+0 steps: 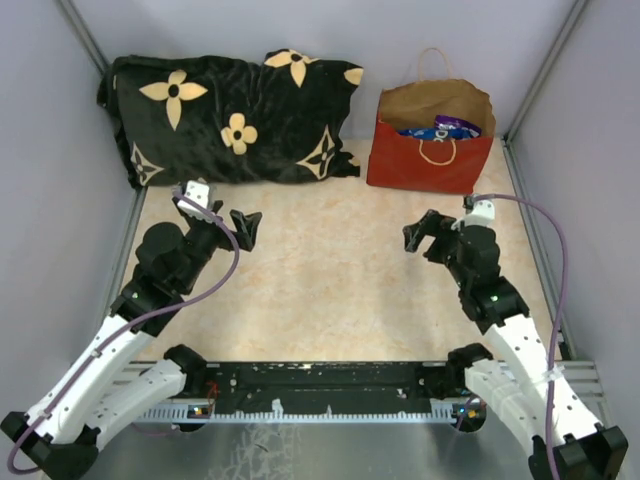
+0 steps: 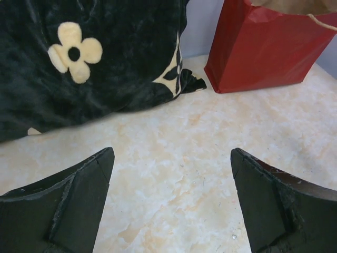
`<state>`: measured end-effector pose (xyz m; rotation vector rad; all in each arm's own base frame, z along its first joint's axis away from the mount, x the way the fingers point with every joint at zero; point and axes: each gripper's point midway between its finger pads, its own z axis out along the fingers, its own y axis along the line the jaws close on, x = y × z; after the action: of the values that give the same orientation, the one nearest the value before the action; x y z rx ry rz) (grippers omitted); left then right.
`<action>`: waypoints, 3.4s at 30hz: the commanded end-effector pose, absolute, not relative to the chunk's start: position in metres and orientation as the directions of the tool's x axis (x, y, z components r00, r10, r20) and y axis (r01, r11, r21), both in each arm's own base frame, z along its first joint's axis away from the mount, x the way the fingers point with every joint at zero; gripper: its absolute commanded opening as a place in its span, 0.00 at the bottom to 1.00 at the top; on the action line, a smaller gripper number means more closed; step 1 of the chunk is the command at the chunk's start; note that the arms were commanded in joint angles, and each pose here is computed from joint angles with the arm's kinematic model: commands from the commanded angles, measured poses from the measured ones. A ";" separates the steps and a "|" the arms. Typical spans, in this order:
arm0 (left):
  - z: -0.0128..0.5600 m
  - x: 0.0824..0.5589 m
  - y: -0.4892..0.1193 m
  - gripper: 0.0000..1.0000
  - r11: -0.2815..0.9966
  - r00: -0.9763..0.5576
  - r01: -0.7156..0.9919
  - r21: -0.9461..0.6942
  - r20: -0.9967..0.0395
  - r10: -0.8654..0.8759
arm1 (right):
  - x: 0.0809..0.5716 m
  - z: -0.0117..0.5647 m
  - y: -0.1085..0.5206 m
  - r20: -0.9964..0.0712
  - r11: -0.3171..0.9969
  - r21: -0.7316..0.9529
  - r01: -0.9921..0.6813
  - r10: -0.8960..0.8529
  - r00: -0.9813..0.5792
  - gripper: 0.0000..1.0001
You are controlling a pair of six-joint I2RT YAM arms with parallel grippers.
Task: Take the snacks out of the paper bag
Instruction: Adjust the paper bag at the center of the board.
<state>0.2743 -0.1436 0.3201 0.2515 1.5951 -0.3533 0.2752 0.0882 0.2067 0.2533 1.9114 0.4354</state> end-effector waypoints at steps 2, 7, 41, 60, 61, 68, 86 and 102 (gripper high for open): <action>0.329 0.261 -0.135 0.99 0.932 -0.077 0.357 -0.063 -0.996 -0.037 | 0.273 0.257 0.077 -0.849 0.876 0.481 -0.023 0.459 -0.262 0.98; 0.326 0.256 -0.133 1.00 0.931 -0.094 0.361 -0.052 -0.995 -0.019 | 0.275 0.277 0.064 -0.906 0.913 0.404 -0.048 0.392 -0.159 0.99; 0.254 0.269 -0.159 0.99 0.928 -0.348 0.358 -0.102 -0.937 0.032 | 0.564 0.292 -0.106 -0.886 0.903 -0.082 0.421 0.127 -0.445 0.58; 0.367 0.459 -0.343 1.00 0.793 -0.172 0.544 -0.273 -0.962 -0.213 | 0.424 0.283 -0.077 -0.918 0.920 0.055 0.388 0.200 -0.344 0.01; 0.370 0.465 -0.355 1.00 0.773 -0.168 0.570 -0.279 -0.960 -0.222 | 0.420 0.281 -0.075 -0.919 0.926 0.051 0.374 0.190 -0.345 0.01; 0.343 0.504 -0.450 1.00 0.744 -0.161 0.634 -0.211 -0.977 -0.140 | 0.389 0.279 -0.053 -0.919 0.961 0.065 0.270 0.163 -0.359 0.00; 0.303 0.515 -0.486 0.58 0.828 0.054 0.560 0.039 -0.998 0.010 | 0.354 0.286 -0.032 -0.930 0.974 0.030 0.226 0.110 -0.351 0.00; 0.324 0.471 -0.407 0.00 0.870 0.017 0.469 0.149 -0.987 0.159 | 0.337 0.311 -0.004 -0.935 0.988 0.081 0.130 0.120 -0.333 0.01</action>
<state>0.4882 -0.4410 0.2855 0.5413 1.5755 -0.3038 0.3279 -0.0282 0.2233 0.2546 2.1731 -0.1361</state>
